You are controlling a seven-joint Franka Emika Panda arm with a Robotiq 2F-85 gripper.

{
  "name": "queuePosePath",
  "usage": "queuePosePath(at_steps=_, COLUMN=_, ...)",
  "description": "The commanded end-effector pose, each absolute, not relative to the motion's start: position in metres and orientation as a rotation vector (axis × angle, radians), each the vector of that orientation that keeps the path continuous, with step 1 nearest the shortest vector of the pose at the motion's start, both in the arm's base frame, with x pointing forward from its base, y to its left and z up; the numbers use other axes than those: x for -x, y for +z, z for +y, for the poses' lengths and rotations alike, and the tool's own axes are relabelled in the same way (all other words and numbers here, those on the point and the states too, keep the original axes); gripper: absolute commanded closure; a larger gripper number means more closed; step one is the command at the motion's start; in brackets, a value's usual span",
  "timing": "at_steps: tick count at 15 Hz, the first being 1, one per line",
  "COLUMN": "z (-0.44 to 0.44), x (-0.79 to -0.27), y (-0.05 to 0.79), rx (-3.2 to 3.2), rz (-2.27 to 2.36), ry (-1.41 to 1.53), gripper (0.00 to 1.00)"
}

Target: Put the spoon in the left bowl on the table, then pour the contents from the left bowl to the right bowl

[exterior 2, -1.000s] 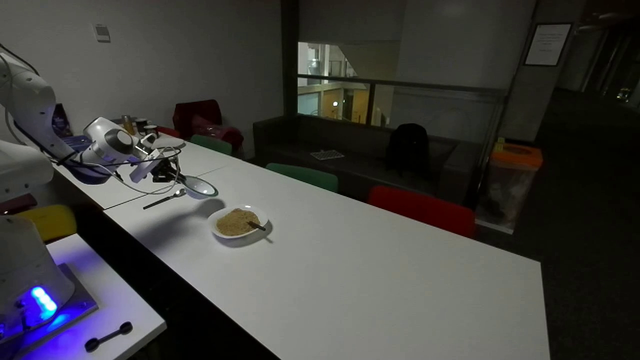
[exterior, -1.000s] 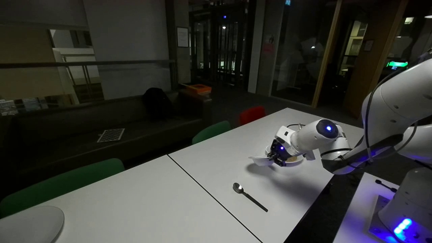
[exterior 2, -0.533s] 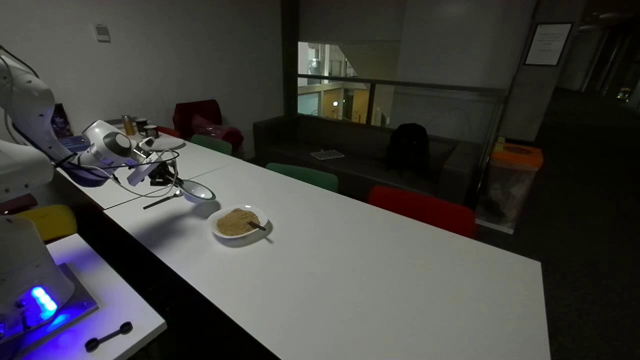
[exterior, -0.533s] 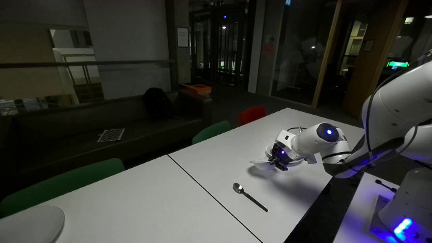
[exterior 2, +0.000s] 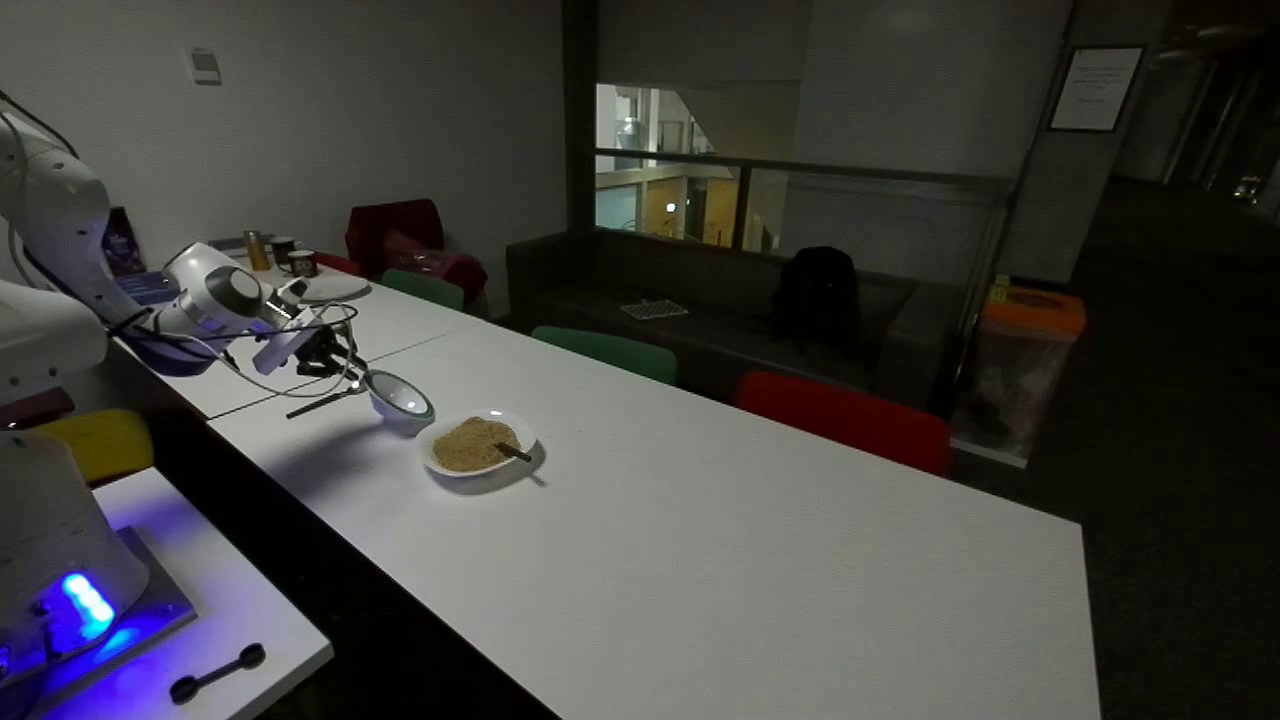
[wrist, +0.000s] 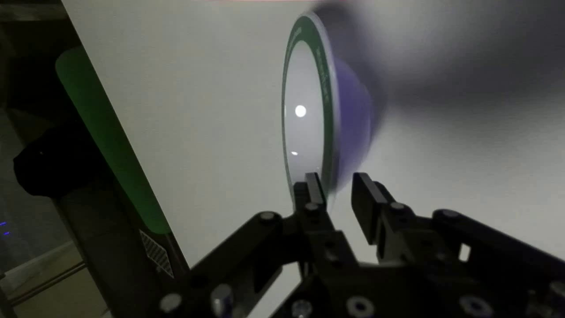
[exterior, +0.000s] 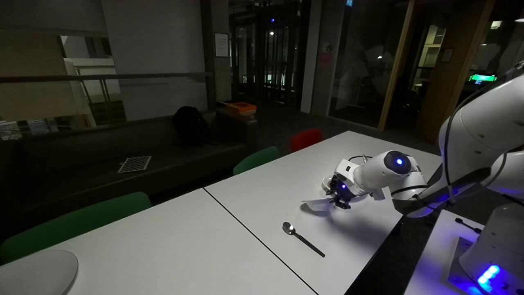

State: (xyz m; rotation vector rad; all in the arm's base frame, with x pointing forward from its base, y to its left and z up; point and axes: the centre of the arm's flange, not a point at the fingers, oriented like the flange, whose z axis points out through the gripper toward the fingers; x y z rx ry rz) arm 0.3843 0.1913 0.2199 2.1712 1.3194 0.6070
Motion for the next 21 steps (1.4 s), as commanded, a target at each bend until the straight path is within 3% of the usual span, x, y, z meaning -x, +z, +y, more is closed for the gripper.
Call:
queuePosePath(at_steps=1, z=0.185, x=-0.389, y=0.222, rx=-2.175, rz=1.316, ry=0.584, gripper=0.4)
queuePosePath(at_steps=5, z=0.185, x=-0.39, y=0.225, rx=-2.189, rz=1.301, ry=0.586, gripper=0.1)
queuePosePath(at_steps=7, z=0.185, x=-0.393, y=0.23, rx=-2.216, rz=1.279, ry=0.589, gripper=0.0)
queuePosePath(at_steps=18, z=0.158, x=-0.427, y=0.36, rx=-2.555, rz=0.696, ry=0.795, gripper=0.0)
queuePosePath(at_steps=19, z=0.156, x=-0.437, y=0.325, rx=-2.478, rz=0.787, ry=0.761, gripper=0.0)
queuePosePath(at_steps=21, z=0.155, x=-0.439, y=0.338, rx=-2.518, rz=0.737, ry=0.776, gripper=0.0)
